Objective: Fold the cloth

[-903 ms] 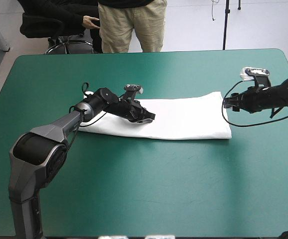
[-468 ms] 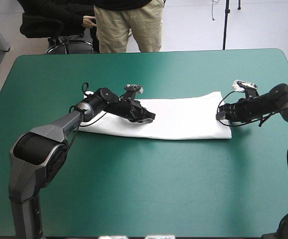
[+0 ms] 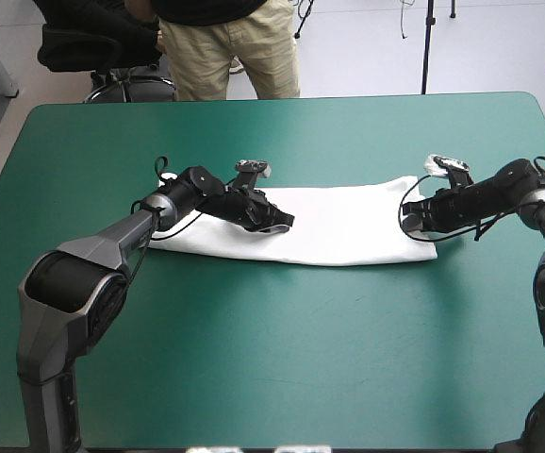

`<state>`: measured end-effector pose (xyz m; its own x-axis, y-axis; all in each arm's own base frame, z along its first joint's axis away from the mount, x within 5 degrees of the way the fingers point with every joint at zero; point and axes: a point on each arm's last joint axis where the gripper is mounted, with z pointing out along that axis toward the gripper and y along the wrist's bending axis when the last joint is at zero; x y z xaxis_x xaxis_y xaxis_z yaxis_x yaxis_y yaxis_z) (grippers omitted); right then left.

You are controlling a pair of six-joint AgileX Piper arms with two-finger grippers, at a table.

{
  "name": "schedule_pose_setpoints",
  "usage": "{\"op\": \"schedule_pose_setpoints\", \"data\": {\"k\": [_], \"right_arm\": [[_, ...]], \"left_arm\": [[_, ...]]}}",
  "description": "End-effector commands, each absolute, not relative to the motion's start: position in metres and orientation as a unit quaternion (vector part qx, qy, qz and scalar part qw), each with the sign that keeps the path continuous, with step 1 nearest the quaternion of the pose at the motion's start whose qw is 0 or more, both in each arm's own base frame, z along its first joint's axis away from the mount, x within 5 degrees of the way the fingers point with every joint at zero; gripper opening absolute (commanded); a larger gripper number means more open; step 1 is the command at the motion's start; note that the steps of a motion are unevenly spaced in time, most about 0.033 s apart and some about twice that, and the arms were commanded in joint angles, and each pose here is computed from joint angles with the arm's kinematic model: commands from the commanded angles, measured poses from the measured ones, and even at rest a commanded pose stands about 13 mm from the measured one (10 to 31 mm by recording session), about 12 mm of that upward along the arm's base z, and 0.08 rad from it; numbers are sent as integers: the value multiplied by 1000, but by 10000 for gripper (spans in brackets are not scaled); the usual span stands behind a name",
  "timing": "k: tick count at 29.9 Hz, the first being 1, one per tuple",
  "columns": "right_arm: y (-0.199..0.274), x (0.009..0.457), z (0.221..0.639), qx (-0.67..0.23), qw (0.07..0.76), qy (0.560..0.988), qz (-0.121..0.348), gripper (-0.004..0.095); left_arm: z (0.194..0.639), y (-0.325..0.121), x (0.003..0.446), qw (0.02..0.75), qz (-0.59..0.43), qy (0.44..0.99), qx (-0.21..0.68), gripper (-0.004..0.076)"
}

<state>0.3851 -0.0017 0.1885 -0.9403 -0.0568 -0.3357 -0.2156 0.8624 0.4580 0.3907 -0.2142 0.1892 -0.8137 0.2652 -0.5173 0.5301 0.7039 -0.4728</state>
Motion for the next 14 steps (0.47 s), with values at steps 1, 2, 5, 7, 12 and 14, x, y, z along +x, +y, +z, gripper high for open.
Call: {"op": "schedule_pose_setpoints", "data": {"k": [1,2,5,7,12,14], "right_arm": [[5,381,195,-105,148,949,258,-8],[5,381,195,-104,150,949,259,-12],[4,381,204,-102,170,948,250,-11],[5,380,216,-104,193,945,242,-11],[6,377,259,-113,256,933,225,-11],[10,377,272,-119,270,929,222,-11]], "left_arm": [[215,-217,390,240,-326,886,224,-17],[215,-217,390,241,-325,886,223,-17],[215,-216,392,248,-323,886,222,-17],[216,-216,392,251,-323,885,222,-17],[230,-214,394,288,-311,879,220,-17],[243,-212,395,310,-305,872,225,-17]]}}
